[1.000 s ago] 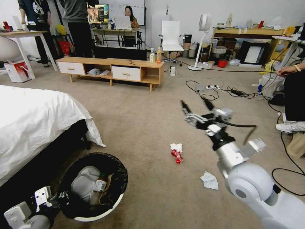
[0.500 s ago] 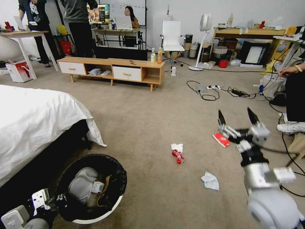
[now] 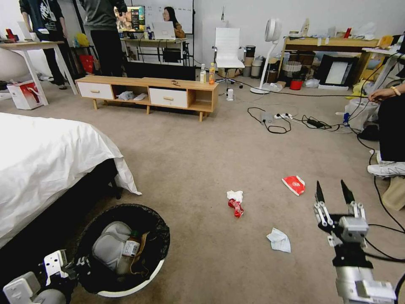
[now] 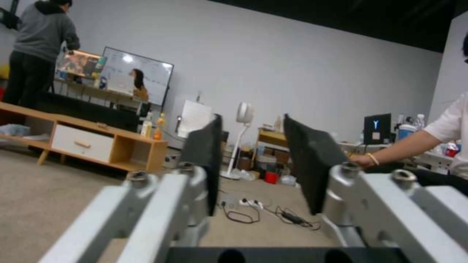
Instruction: Pick up the trash bin and place the garbage on the floor into it.
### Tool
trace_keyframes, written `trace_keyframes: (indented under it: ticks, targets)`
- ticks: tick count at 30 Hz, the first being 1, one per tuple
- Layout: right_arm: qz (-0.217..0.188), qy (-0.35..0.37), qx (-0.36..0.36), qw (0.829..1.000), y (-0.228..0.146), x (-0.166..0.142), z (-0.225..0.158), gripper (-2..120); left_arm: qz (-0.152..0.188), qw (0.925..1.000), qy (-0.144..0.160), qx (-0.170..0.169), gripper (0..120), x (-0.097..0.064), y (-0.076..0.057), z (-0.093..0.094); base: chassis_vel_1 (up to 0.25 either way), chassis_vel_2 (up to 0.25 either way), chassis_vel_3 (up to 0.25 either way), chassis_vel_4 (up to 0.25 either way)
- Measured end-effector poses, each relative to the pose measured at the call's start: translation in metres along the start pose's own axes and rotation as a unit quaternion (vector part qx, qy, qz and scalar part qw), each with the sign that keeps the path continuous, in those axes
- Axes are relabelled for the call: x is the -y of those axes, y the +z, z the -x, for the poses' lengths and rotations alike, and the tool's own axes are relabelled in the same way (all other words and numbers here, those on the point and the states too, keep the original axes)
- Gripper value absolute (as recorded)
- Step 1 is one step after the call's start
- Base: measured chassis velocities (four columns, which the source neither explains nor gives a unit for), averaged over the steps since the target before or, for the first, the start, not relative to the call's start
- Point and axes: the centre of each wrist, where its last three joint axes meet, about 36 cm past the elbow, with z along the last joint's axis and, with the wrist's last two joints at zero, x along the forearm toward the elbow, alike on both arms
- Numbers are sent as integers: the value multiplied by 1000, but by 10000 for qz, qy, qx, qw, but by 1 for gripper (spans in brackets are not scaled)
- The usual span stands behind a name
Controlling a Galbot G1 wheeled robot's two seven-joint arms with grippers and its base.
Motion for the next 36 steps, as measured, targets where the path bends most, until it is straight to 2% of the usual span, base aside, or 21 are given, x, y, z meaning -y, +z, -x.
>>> trace_keyframes:
  ticks: [2,5,6,8,19,23,24,27,29,30,32,33,36]
  targets:
    - [2,12,2,10000,0,-1,0,25,5,10000,3,-7,1,0,0,1,0,0,0,0]
    - [2,18,-2,10000,1,-1,0,10,13,10000,14,-8,1,-1,0,3,0,0,0,0]
    - [2,18,-2,10000,1,-1,0,10,13,10000,14,-8,1,-1,0,3,0,0,0,0]
    - [-13,30,-7,10000,2,0,0,0,11,10000,11,-23,1,-3,0,4,0,0,0,0]
    - [-91,106,-35,9999,10,4,2,0,-38,10000,15,-54,1,-5,2,9,0,0,0,0]
    - [-250,301,-84,9992,17,17,1,10,-56,10000,6,-41,1,-6,1,9,0,0,0,0]
    - [-277,428,-132,9986,19,21,0,18,-66,10000,3,-42,1,-6,2,9,0,0,0,0]
    - [-268,518,-177,9981,20,23,-2,25,-75,10000,2,-41,1,-5,2,9,0,0,0,0]
    - [-243,663,-242,9972,21,26,-4,35,-74,10000,7,-42,1,-4,2,10,0,0,0,0]
    - [-243,663,-242,9972,21,26,-4,35,-74,10000,7,-42,1,-4,2,10,0,0,0,0]
    - [-254,757,-246,9965,23,27,-4,47,-81,10000,31,-30,1,-2,2,9,0,0,0,0]
    - [-254,757,-246,9965,23,27,-4,47,-81,10000,31,-30,1,-2,2,9,0,0,0,0]
    - [-216,828,-263,9960,22,24,-2,62,-97,9999,50,-18,1,-1,2,9,0,0,0,0]
